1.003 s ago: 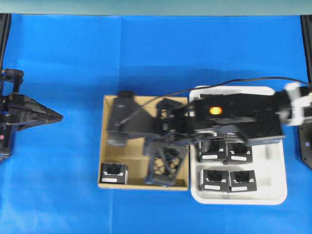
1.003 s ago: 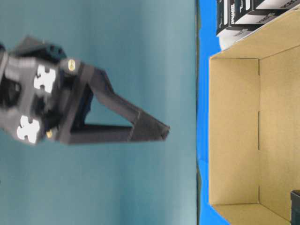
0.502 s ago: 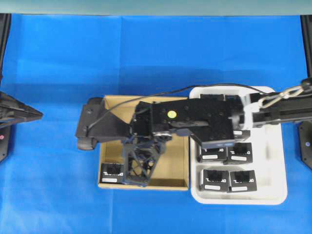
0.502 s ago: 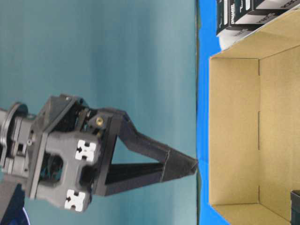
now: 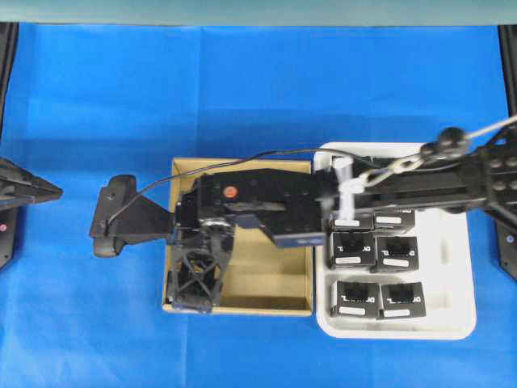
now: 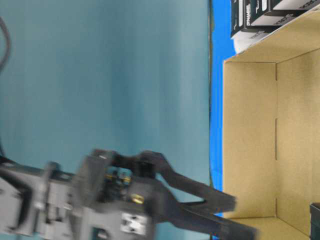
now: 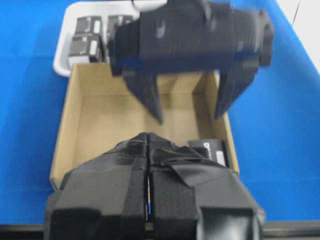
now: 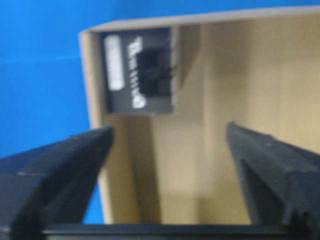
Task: Pick the box from inside the cardboard box.
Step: 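Lower the open right gripper around the black servo box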
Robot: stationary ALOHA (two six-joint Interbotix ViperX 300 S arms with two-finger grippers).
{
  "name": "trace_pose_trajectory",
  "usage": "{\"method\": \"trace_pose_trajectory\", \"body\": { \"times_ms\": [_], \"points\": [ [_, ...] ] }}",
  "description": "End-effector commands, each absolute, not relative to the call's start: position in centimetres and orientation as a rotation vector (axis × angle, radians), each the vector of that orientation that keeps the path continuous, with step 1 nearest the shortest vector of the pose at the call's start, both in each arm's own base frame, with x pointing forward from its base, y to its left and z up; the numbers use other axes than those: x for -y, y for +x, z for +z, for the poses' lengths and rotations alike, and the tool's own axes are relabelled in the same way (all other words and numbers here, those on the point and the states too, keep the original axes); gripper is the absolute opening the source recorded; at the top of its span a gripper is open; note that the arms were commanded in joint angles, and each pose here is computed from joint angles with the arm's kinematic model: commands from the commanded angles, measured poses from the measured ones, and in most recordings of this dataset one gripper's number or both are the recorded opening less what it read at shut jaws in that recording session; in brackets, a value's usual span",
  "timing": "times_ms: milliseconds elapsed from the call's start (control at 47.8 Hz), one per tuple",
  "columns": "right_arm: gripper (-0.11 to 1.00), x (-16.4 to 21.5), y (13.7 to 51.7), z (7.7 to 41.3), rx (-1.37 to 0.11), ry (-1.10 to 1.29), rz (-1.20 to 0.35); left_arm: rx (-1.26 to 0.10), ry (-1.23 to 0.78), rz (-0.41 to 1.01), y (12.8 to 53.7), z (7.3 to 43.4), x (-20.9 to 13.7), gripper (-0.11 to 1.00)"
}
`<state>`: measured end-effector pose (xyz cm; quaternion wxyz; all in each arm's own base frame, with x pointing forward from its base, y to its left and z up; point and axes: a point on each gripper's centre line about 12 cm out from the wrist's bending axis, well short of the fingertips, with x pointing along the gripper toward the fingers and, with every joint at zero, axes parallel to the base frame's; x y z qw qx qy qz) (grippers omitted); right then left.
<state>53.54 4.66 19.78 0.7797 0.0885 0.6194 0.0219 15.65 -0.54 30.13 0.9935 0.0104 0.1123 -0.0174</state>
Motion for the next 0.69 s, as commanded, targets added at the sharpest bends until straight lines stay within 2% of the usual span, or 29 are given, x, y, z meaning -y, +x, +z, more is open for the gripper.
{"method": "trace_pose_trajectory", "body": {
  "times_ms": [0,355,669],
  "points": [
    [1.0,-4.4,54.1,18.7,-1.349,0.195,0.051,-0.196,0.017,-0.035,15.7,31.4,0.6,-0.07],
    [0.99,-6.0,54.7,15.7,-1.369,0.212,0.162,-0.201,0.019,-0.036,15.8,31.2,0.6,-0.07],
    [0.99,-6.0,55.1,14.0,-1.366,0.216,0.165,-0.207,0.018,-0.037,15.8,31.0,0.6,-0.07]
  ]
}}
